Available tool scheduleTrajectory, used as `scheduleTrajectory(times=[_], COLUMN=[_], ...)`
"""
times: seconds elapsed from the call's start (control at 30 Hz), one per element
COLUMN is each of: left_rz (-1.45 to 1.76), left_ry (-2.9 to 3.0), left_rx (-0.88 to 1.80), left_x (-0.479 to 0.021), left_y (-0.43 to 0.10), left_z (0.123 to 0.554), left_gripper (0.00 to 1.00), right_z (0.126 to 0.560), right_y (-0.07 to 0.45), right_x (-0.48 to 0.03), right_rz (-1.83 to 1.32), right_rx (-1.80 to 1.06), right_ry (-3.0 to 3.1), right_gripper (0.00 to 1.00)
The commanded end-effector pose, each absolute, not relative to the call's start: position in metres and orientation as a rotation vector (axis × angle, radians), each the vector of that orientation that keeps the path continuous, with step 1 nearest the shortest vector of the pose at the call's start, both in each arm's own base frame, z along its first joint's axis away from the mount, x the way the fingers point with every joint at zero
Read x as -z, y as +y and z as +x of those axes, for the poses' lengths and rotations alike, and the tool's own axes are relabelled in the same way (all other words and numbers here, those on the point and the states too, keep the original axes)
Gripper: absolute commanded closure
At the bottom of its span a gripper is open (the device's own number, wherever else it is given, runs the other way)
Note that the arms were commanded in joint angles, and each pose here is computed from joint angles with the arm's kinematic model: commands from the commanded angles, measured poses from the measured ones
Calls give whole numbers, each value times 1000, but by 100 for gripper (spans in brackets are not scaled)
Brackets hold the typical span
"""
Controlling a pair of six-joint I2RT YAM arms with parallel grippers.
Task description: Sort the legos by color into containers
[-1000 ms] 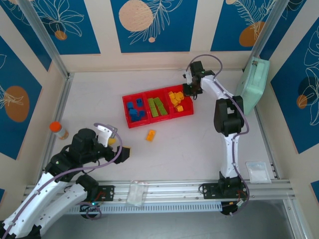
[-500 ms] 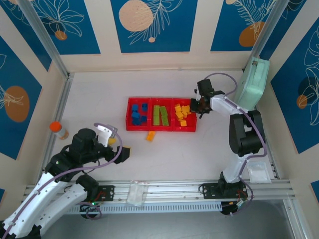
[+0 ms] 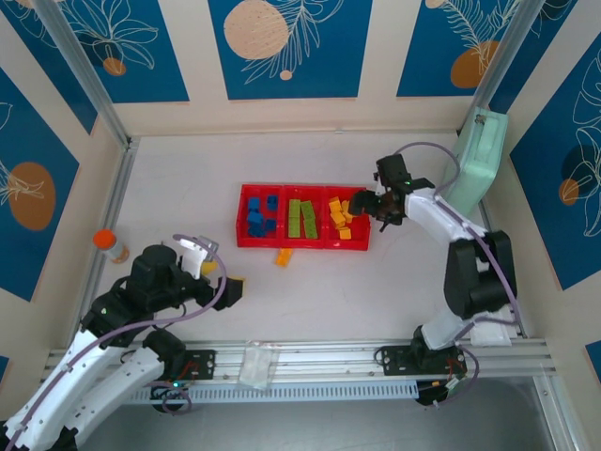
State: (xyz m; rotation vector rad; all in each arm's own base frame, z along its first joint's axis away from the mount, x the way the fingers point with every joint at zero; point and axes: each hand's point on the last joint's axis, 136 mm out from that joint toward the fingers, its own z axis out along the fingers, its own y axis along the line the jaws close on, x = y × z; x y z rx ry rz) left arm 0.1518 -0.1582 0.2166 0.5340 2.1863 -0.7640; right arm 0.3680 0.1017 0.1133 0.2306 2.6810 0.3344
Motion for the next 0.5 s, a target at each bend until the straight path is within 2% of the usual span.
scheduleTrajectory(times=[0.0, 0.1, 0.2, 0.47], left_rz=[509, 421, 301, 245], left_ry=[2205, 2306, 2424, 2452], left_rx=[740, 660, 546, 496], left_x=[-215, -203, -186, -143], left_y=[-155, -148, -138, -169], left_z=[154, 163, 176, 205], left_gripper=[1, 0, 6, 5], right_z=[340, 316, 296, 260], right_y=[91, 86, 86, 86], right_x=[-143, -164, -181, -193], right_rz=[398, 479, 484, 352], right_rx=[-380, -455, -541, -599], right_ry=[2602, 2486, 2385, 2342], right_gripper=[9, 8, 8, 8])
